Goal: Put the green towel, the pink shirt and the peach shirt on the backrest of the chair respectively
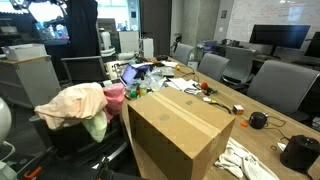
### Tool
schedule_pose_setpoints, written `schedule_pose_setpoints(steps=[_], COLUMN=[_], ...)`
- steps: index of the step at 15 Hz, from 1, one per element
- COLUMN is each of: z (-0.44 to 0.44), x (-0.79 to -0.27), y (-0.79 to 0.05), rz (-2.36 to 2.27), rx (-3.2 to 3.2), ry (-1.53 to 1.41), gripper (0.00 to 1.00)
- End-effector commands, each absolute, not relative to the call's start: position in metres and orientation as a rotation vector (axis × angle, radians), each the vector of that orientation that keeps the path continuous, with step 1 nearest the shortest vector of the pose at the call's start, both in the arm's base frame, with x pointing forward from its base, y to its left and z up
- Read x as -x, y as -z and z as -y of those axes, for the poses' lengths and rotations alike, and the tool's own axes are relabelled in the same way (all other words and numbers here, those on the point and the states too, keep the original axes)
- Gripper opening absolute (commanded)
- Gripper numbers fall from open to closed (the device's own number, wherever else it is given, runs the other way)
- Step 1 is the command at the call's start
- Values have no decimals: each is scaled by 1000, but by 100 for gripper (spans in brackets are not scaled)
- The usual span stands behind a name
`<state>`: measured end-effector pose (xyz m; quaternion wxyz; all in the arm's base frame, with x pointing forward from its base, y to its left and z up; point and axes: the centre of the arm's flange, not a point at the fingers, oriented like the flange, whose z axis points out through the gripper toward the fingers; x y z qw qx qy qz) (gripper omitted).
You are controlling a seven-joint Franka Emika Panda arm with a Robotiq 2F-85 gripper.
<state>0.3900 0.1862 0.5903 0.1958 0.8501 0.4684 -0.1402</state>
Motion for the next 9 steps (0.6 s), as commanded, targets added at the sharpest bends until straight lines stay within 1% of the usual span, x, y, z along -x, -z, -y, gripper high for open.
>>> schedule_pose_setpoints(steps=[1, 9], z=[-137, -30], x=[-385, -374], y=[-608, -602], rz=[-1170, -996], rx=[-2446, -2660], ry=[404, 387], gripper=[100, 100])
